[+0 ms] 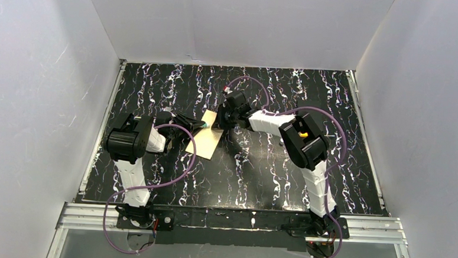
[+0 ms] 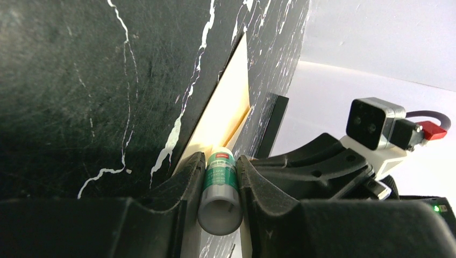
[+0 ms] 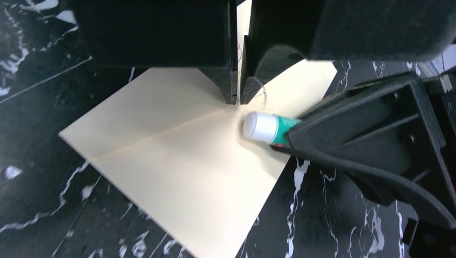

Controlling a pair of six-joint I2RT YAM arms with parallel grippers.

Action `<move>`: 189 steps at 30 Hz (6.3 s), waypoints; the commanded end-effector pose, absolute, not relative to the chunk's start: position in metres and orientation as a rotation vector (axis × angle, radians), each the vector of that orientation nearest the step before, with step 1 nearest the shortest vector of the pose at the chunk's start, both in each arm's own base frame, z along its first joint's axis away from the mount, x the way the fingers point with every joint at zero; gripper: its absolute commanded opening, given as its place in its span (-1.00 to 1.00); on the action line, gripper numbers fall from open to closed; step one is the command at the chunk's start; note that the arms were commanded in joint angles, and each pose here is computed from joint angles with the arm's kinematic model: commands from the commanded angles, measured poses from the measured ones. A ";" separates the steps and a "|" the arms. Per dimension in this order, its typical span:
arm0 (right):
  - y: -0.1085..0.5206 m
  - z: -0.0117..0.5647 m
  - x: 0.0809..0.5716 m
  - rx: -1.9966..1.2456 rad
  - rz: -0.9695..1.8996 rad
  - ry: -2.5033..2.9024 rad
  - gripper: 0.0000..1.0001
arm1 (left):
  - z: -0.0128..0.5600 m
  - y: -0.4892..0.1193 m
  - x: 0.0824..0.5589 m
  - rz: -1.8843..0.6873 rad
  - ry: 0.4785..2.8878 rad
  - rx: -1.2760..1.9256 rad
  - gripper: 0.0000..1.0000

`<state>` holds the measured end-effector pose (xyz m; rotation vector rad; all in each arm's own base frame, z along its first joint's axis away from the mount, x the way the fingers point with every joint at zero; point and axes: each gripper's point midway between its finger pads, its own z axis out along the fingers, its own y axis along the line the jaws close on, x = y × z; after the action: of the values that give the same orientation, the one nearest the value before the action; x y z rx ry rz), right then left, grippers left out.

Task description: Place the letter into the envelope and seal it

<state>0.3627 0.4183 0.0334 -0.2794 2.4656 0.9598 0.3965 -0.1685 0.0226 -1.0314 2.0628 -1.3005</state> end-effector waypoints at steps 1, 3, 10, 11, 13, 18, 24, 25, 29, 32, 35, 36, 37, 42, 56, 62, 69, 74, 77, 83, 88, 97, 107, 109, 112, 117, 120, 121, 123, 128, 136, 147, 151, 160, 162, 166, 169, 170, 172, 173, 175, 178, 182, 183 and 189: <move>0.420 0.035 0.385 -0.225 0.937 2.452 -0.69 | -0.042 -0.144 0.365 -1.028 2.236 -1.208 -1.00; 0.422 0.033 0.385 -0.218 0.948 2.462 -0.69 | -0.042 -0.143 0.366 -1.025 2.232 -1.212 -1.00; 0.413 0.026 0.346 -0.364 1.002 2.500 -0.69 | -0.042 -0.141 0.368 -1.006 2.217 -1.240 -1.00; 0.413 0.026 0.338 -0.402 1.013 2.500 -0.69 | -0.043 -0.140 0.368 -1.004 2.217 -1.245 -1.00; 0.415 0.023 0.322 -0.480 1.055 2.502 -0.69 | -0.044 -0.140 0.369 -0.999 2.216 -1.248 -1.00; 0.424 0.011 0.300 -0.545 1.084 2.537 -0.70 | -0.048 -0.136 0.366 -0.974 2.212 -1.284 -1.00; 0.431 0.017 0.315 -0.482 1.052 2.519 -0.70 | -0.055 -0.133 0.357 -0.951 2.223 -1.312 -1.00; 0.433 0.021 0.318 -0.468 1.053 2.505 -0.70 | -0.055 -0.133 0.356 -0.949 2.224 -1.314 -1.00; 0.443 0.035 0.329 -0.401 1.092 2.442 -0.70 | -0.056 -0.133 0.356 -0.946 2.224 -1.313 -1.00; 0.452 0.044 0.333 -0.403 1.126 2.410 -0.69 | -0.056 -0.133 0.357 -0.946 2.224 -1.310 -1.00; 0.459 0.045 0.334 -0.410 1.147 2.405 -0.69 | -0.056 -0.133 0.357 -0.945 2.225 -1.312 -1.00; 0.460 0.042 0.333 -0.413 1.146 2.413 -0.69 | -0.057 -0.133 0.357 -0.945 2.226 -1.312 -1.00; 0.462 0.040 0.331 -0.418 1.148 2.420 -0.69 | -0.057 -0.133 0.357 -0.946 2.228 -1.312 -1.00; 0.464 0.020 0.321 -0.426 1.118 2.477 -0.69 | -0.059 -0.134 0.357 -0.948 2.235 -1.313 -1.00; 0.486 0.013 0.286 -0.567 1.123 2.494 -0.69 | -0.061 -0.132 0.356 -0.931 2.231 -1.322 -1.00; 0.452 0.002 0.292 -0.452 0.989 2.551 -0.70 | -0.052 -0.133 0.361 -0.944 2.212 -1.292 -1.00; 0.443 0.019 0.319 -0.293 1.005 2.507 -0.68 | -0.051 -0.133 0.361 -0.945 2.214 -1.288 -1.00; 0.463 0.037 0.321 -0.350 1.119 2.444 -0.65 | -0.053 -0.132 0.358 -0.939 2.220 -1.292 -1.00; 0.473 0.030 0.312 -0.449 1.115 2.468 -0.66 | -0.055 -0.132 0.358 -0.936 2.222 -1.297 -1.00; 0.484 0.017 0.281 -0.551 1.170 2.504 -0.67 | -0.064 -0.130 0.352 -0.926 2.218 -1.371 -1.00; 0.488 0.019 0.267 -0.622 1.211 2.487 -0.68 | -0.065 -0.129 0.351 -0.918 2.211 -1.379 -1.00; 0.481 0.054 0.293 -0.552 1.150 2.442 -0.68 | -0.027 -0.139 0.376 -1.021 2.176 -1.226 -1.00; 0.412 0.157 0.333 -0.330 1.115 2.331 -0.59 | 0.086 -0.161 0.408 -1.208 2.106 -0.925 -1.00; 0.387 0.165 0.336 -0.279 1.071 2.329 -0.57 | 0.104 -0.165 0.405 -1.231 2.115 -0.869 -1.00; 0.352 0.178 0.338 -0.212 1.023 2.315 -0.48 | 0.130 -0.169 0.399 -1.249 2.124 -0.763 -1.00; 0.325 0.211 0.335 -0.171 1.051 2.220 -0.04 | 0.183 -0.189 0.386 -1.403 2.106 -0.469 -1.00; 0.332 0.246 0.329 -0.222 1.159 2.078 0.22 | 0.217 -0.201 0.374 -1.505 2.072 -0.276 -1.00; 0.334 0.256 0.327 -0.235 1.194 2.039 0.29 | 0.229 -0.204 0.371 -1.529 2.053 -0.217 -1.00; 0.338 0.277 0.320 -0.261 1.264 1.956 0.40 | 0.252 -0.207 0.363 -1.563 2.014 -0.119 -1.00; 0.336 0.329 0.311 -0.114 1.458 1.754 0.70 | 0.296 -0.213 0.349 -1.644 1.952 -0.004 -1.00; 0.336 0.383 0.315 0.131 1.731 1.569 0.79 | 0.373 -0.215 0.338 -1.679 1.820 0.085 -1.00; 0.355 0.442 0.321 0.418 2.025 1.497 0.75 | 0.424 -0.217 0.340 -1.513 1.614 0.230 -1.00; 0.377 0.443 0.325 0.583 1.997 1.555 0.71 | 0.448 -0.214 0.356 -1.333 1.486 0.270 -1.00; 0.385 0.437 0.355 0.905 1.915 1.549 0.63 | 0.467 -0.219 0.361 -1.087 1.335 0.415 -1.00; 0.379 0.447 0.360 0.931 1.907 1.489 0.62 | 0.467 -0.221 0.357 -1.043 1.310 0.456 -1.00; 0.369 0.458 0.365 0.963 1.869 1.440 0.60 | 0.464 -0.226 0.351 -1.018 1.293 0.497 -1.00; 0.368 0.456 0.367 0.978 1.843 1.457 0.54 | 0.462 -0.234 0.347 -1.004 1.281 0.525 -1.00; 0.368 0.456 0.367 0.985 1.837 1.460 0.52 | 0.461 -0.235 0.347 -0.998 1.278 0.534 -1.00; 0.367 0.456 0.367 0.994 1.840 1.460 0.41 | 0.459 -0.239 0.345 -0.973 1.265 0.554 -1.00; 0.367 0.457 0.367 0.995 1.843 1.455 0.36 | 0.459 -0.239 0.345 -0.953 1.257 0.551 -1.00; 0.366 0.460 0.366 0.991 1.849 1.447 0.30 | 0.456 -0.237 0.349 -0.911 1.261 0.522 -1.00; 0.363 0.464 0.361 0.986 1.856 1.445 0.27 | 0.454 -0.232 0.355 -0.842 1.260 0.486 -1.00; 0.362 0.461 0.357 0.991 1.851 1.464 0.27 | 0.452 -0.224 0.362 -0.757 1.258 0.441 -1.00; 0.362 0.461 0.356 0.995 1.851 1.467 0.26 | 0.451 -0.224 0.361 -0.753 1.255 0.446 -1.00; 0.363 0.460 0.354 0.991 1.852 1.481 -0.13 | 0.444 -0.229 0.360 -0.747 1.263 0.466 -1.00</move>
<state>0.3665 0.3745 0.4210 1.0050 1.5732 1.7816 0.3719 -0.2363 0.4208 0.4609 1.3448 -0.8042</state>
